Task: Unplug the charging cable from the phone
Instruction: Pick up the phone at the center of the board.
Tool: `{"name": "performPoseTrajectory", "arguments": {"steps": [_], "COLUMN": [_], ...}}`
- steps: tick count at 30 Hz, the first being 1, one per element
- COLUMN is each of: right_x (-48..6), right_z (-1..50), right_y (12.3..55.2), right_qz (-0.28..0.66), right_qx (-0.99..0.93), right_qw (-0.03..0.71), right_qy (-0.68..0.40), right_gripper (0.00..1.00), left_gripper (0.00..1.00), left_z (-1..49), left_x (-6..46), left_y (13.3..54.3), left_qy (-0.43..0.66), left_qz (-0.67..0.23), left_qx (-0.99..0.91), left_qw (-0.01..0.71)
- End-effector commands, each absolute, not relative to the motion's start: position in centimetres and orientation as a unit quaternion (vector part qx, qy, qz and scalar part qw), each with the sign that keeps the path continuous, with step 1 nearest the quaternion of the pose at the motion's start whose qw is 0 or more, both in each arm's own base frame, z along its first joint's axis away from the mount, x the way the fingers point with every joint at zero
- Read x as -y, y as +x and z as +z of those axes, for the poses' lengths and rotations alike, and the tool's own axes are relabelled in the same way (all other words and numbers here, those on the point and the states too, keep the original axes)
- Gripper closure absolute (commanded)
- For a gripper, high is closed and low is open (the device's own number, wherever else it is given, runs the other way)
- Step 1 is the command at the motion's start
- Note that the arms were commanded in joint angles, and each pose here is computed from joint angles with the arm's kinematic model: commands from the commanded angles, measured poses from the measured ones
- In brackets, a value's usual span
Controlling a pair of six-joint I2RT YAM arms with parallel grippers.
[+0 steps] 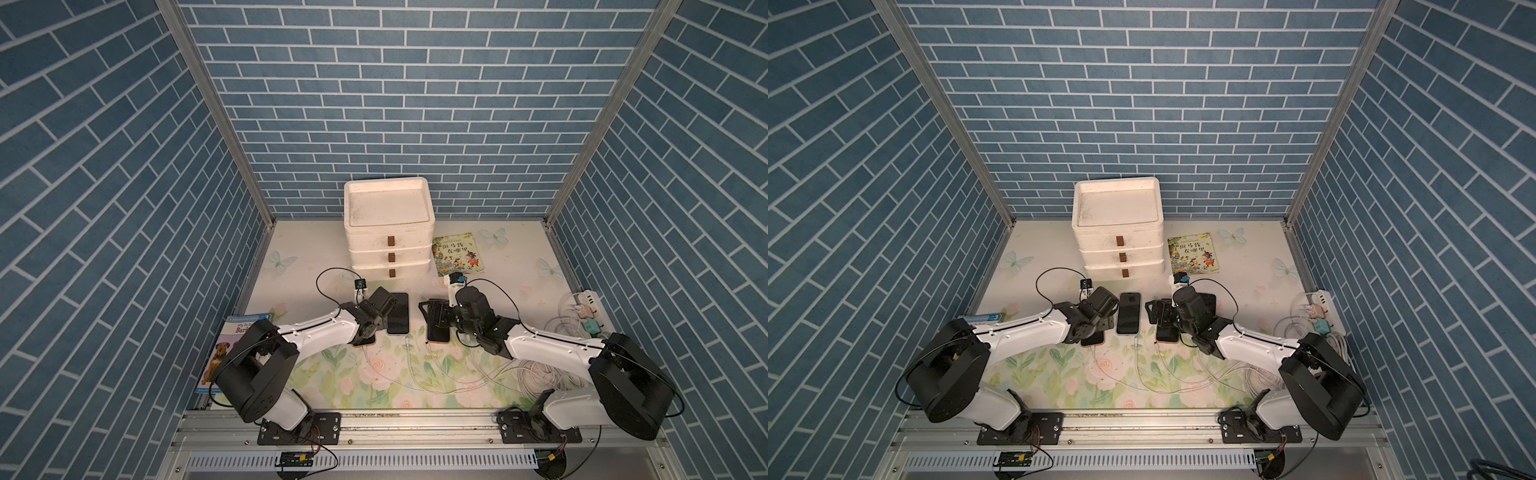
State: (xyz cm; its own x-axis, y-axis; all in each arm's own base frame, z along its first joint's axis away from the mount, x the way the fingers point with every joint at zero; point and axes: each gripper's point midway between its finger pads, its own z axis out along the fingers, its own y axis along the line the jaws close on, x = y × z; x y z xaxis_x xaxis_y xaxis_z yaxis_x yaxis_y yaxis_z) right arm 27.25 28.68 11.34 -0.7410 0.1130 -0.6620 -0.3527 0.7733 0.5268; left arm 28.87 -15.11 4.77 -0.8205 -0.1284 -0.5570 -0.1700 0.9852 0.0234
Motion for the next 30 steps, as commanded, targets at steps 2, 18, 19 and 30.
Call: {"name": "performPoseTrajectory", "arguments": {"steps": [2,18,19,30], "right_x": [-28.7,-28.5,-28.6,-28.4], "right_z": [12.1,11.4,11.4,11.8], "right_y": [27.1,26.9,26.8,26.6], "right_qz": [0.335,0.337,0.338,0.339], "right_qx": [-0.864,-0.865,-0.864,-0.863], "right_qw": [0.366,0.364,0.363,0.365], "right_qy": [-0.080,-0.081,-0.083,-0.084], "right_gripper": [0.12,0.12,0.12,0.10], "left_gripper": [0.15,0.13,0.12,0.11], "left_z": [3.7,3.4,3.2,0.7], "left_x": [14.8,14.3,14.2,14.0], "left_y": [27.6,27.1,27.1,26.5], "left_qy": [-0.070,-0.064,-0.063,-0.064], "left_qz": [0.043,0.032,0.034,0.042], "left_qx": [-0.965,-0.972,-0.973,-0.978], "left_qw": [0.248,0.222,0.220,0.196]}}
